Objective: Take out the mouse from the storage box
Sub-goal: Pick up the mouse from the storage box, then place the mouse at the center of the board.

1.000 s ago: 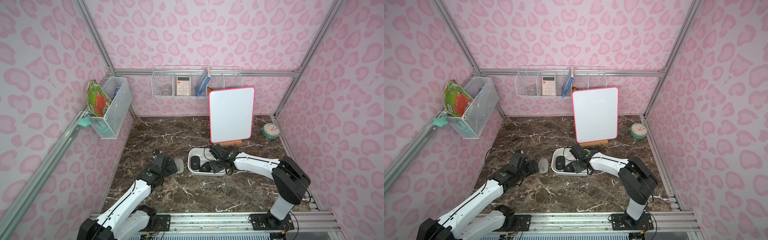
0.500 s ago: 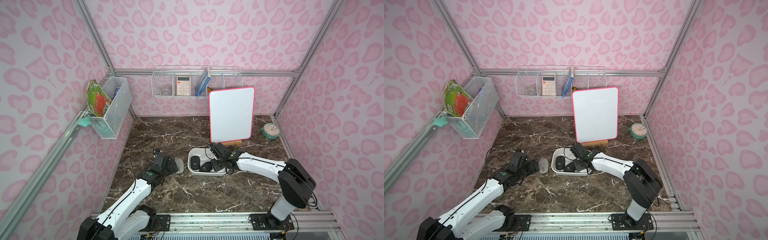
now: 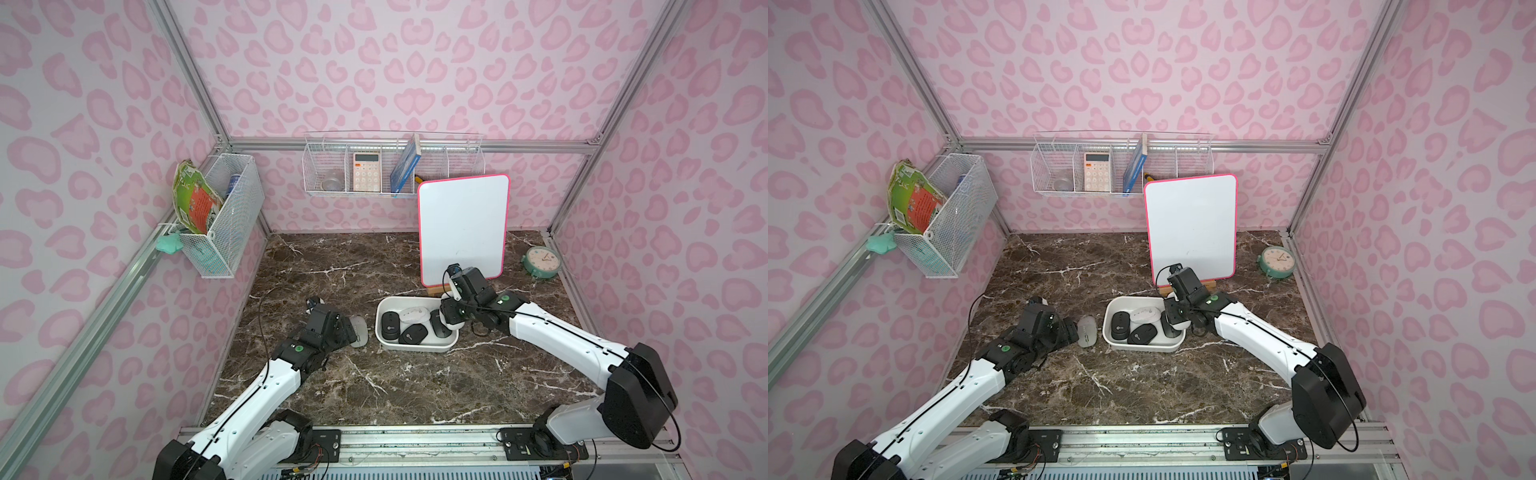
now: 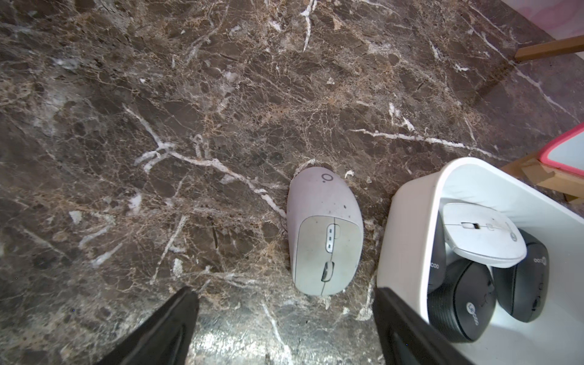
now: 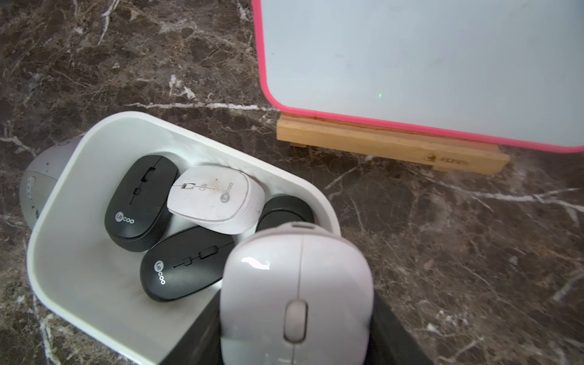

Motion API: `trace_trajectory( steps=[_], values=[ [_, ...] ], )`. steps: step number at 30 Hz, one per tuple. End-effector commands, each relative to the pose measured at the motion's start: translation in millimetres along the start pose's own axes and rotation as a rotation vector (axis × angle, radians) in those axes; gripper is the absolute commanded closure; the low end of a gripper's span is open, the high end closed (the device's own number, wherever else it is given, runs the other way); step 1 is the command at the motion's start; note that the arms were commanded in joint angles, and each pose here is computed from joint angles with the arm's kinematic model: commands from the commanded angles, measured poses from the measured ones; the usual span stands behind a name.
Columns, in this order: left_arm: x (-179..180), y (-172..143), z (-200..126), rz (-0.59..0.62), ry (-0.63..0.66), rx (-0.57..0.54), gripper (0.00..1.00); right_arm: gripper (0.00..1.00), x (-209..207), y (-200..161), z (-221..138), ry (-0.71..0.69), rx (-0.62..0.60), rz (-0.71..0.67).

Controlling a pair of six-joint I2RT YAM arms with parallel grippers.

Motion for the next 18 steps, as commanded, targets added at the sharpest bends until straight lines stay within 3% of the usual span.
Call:
trace_trajectory(
  steps=[1, 9, 18],
  values=[
    [-1.4, -0.9, -2.2, 0.010, -0.012, 0.010, 0.08, 0.54, -19.1, -2.3, -5.1, -0.023, 0.008, 0.061],
    [-5.6, 5.1, -6.7, 0.004, -0.027, 0.011, 0.08, 0.55, -81.6, -16.9, -6.8, -0.093, 0.013, 0.224],
    [-10.1, 8.5, -9.2, -0.004, -0.047, 0.019, 0.08, 0.56, -107.1, -48.5, 10.1, -0.128, 0.082, 0.295]
  ],
)
Point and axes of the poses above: each gripper's point midway between its finger pads, its own z axis out along the fingers, its own x axis along the line the jaws close on, y = z × x, the point moved 3 cm from there along -z, back along the fingers, and after that the axes turned 12 degrees about z, right-handed, at the moved point
